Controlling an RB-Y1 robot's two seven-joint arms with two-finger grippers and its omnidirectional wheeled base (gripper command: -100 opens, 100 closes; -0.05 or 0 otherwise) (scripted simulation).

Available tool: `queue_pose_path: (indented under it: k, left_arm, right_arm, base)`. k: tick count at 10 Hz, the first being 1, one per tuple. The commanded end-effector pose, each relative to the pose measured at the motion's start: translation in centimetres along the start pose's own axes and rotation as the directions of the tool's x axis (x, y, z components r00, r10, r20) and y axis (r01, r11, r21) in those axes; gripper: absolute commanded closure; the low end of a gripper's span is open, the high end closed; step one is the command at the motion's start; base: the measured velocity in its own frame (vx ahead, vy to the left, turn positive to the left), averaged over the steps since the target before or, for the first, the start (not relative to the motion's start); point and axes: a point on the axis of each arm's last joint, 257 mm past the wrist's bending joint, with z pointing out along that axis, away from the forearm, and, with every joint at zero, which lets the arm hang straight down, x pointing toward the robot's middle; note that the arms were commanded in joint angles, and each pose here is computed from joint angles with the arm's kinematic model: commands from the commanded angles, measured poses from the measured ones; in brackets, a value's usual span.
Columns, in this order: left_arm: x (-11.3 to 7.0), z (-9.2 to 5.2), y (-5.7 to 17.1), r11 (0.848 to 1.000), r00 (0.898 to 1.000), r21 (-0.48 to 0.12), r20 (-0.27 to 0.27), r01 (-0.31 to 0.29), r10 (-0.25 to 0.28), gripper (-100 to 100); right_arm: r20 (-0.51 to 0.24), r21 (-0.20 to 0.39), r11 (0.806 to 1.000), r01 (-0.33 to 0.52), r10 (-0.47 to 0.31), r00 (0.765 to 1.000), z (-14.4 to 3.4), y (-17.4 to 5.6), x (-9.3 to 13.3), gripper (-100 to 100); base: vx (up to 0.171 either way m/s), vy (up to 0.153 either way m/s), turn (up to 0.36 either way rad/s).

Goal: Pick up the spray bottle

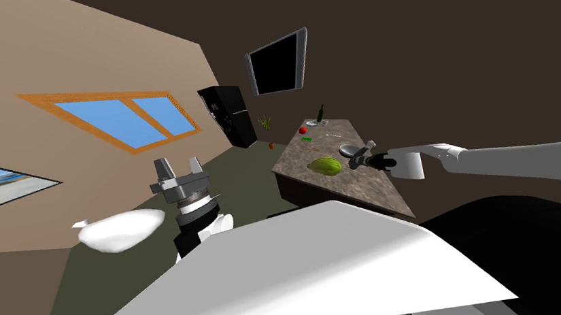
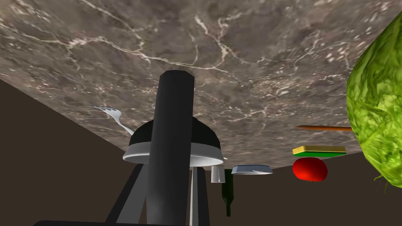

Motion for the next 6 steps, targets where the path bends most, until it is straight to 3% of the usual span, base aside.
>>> queue_pose_path:
  k: [1, 2, 3, 5, 6]
  left_arm:
    - [0.0, 0.0, 0.0, 1.0, 1.0, 0.0, 0.0, 0.0, 0.0, 0]
    - [0.0, 0.0, 0.0, 1.0, 1.0, 0.0, 0.0, 0.0, 0.0, 0]
    - [0.0, 0.0, 0.0, 1.0, 1.0, 0.0, 0.0, 0.0, 0.0, 0]
    - [0.0, 0.0, 0.0, 1.0, 1.0, 0.0, 0.0, 0.0, 0.0, 0]
    - [0.0, 0.0, 0.0, 1.0, 1.0, 0.0, 0.0, 0.0, 0.0, 0]
  right_arm:
    - [0.0, 0.0, 1.0, 0.0, 0.0, 1.0, 0.0, 0.0, 0.0, 100]
    - [0.0, 0.0, 1.0, 0.0, 0.0, 1.0, 0.0, 0.0, 0.0, 0]
    - [0.0, -0.007, 1.0, 0.004, -0.004, 1.0, -0.5, 0.7, -0.5, 100]
    - [0.001, -0.008, 1.0, 0.007, -0.007, 1.0, -0.5, 0.8, -0.6, 100]
    - [0.0, -0.009, 1.0, 0.006, -0.006, 1.0, -0.5, 0.9, -0.6, 0]
  base:
    - [0.0, 0.0, 0.0]
    - [0.0, 0.0, 0.0]
    - [-0.032, 0.012, -0.061]
    - [-0.037, 0.01, -0.041]
    - [0.0, 0.0, 0.0]
